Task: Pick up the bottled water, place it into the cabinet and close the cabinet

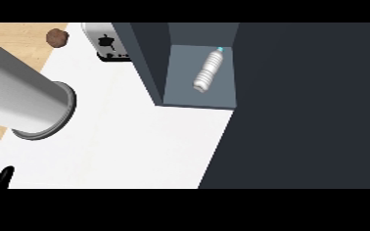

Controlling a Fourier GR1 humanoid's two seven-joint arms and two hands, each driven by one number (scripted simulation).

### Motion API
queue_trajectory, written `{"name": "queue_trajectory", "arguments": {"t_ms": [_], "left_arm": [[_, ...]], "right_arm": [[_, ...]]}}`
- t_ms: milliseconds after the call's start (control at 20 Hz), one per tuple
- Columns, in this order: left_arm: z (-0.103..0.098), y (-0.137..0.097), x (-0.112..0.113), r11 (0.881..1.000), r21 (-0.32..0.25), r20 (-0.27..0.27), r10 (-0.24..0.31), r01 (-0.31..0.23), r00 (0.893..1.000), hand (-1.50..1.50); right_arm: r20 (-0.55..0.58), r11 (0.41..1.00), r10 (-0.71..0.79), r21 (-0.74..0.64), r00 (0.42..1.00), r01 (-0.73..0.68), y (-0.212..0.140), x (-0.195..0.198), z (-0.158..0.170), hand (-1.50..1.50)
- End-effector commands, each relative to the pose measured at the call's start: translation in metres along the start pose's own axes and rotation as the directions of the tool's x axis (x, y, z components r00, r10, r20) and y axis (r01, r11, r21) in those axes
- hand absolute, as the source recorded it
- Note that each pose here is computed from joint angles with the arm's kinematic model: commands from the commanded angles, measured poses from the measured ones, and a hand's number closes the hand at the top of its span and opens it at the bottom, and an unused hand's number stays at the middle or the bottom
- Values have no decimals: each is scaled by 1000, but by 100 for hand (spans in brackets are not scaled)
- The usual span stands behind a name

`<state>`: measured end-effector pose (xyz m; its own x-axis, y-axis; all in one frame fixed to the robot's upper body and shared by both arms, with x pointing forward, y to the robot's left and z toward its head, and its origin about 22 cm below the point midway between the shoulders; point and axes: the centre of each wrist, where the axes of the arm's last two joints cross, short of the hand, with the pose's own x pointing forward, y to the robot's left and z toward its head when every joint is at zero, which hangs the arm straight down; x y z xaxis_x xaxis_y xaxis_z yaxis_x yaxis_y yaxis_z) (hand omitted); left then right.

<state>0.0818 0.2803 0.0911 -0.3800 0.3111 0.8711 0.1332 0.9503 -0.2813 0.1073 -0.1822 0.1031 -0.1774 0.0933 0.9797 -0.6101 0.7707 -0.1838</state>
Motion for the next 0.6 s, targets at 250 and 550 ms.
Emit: {"name": "queue_trajectory", "arguments": {"t_ms": [250,550], "left_arm": [[21,23,13,999,24,13,27,-27,1000,-150],[19,40,41,999,4,31,31,-31,999,-150]], "right_arm": [[109,969,-236,98,965,226,44,24,-62,150],[93,969,-244,58,965,239,17,30,-126,150]]}}
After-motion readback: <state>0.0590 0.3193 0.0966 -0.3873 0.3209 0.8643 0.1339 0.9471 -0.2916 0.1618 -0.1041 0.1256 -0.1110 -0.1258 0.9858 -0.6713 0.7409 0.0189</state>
